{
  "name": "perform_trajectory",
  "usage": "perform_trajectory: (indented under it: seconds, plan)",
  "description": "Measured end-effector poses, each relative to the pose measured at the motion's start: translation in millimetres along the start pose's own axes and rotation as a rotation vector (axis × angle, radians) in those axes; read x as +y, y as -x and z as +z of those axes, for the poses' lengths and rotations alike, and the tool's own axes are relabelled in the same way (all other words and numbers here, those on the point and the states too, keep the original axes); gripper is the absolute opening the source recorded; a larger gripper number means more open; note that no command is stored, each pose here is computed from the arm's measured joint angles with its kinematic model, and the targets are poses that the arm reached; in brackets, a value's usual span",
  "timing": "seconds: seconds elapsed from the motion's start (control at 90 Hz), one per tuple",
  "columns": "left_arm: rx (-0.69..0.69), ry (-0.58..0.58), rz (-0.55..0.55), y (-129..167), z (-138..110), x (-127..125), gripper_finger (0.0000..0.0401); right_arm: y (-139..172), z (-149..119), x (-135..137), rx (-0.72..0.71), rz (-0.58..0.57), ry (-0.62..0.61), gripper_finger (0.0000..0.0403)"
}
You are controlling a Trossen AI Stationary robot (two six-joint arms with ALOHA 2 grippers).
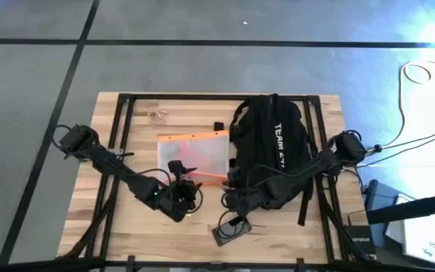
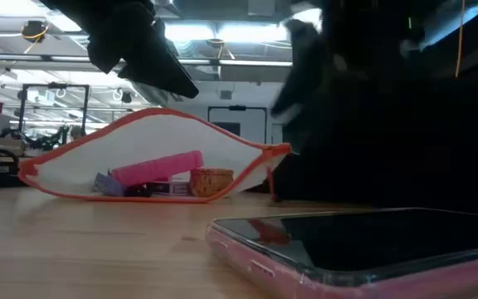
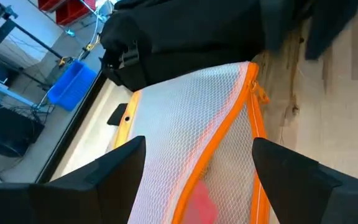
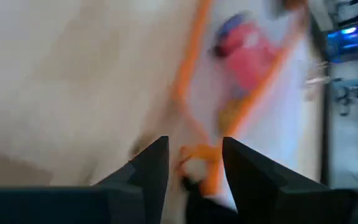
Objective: Unpack backpack
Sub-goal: Close the transparent white zip bag
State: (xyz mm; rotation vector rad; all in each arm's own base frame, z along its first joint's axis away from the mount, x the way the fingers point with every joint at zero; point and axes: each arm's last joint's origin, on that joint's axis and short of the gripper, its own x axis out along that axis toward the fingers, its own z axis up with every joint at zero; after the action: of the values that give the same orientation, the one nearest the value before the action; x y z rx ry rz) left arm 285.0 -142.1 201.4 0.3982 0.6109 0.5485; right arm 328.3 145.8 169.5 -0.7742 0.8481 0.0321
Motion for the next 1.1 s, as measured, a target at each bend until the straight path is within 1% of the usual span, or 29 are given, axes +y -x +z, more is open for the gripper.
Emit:
perform_trajectory:
  seconds: [0.056, 0.144, 0.222, 0.367, 0.511, 0.6, 0.789, 0.856, 0.922, 1.1]
  plan:
    - [0.003, 0.006, 0.003, -1, 0, 1, 0.0280, -6, -5, 6, 0.031, -0.009, 0.021, 0.0133]
    - [0.004, 0.024, 0.005, -3, 0, 1, 0.0280, -9, -5, 6, 0.050, -0.102, 0.015, 0.0133]
    - [0.000, 0.040, -0.020, -4, 2, 1, 0.0280, -14, -6, 8, 0.045, -0.115, 0.025, 0.0133]
    - [-0.008, 0.042, -0.082, -6, 7, -1, 0.0280, -27, -13, 15, 0.093, -0.135, 0.058, 0.0133]
    - [-0.009, 0.052, -0.087, -8, 8, 0, 0.0280, -35, -17, 19, 0.155, -0.262, 0.077, 0.0133]
    - [-0.007, 0.053, -0.085, -9, 8, 1, 0.0280, -34, -17, 18, 0.170, -0.318, 0.073, 0.0133]
    - [-0.002, 0.050, -0.086, -11, 8, 2, 0.0280, -34, -17, 18, 0.174, -0.324, 0.073, 0.0130]
    - [-0.003, 0.048, -0.086, -10, 8, 2, 0.0280, -34, -17, 18, 0.172, -0.323, 0.070, 0.0118]
    - [-0.002, 0.048, -0.086, -10, 8, 2, 0.0280, -34, -17, 18, 0.166, -0.314, 0.064, 0.0096]
    - [-0.002, 0.048, -0.086, -11, 8, 2, 0.0280, -38, -16, 15, 0.135, -0.243, 0.035, 0.0016]
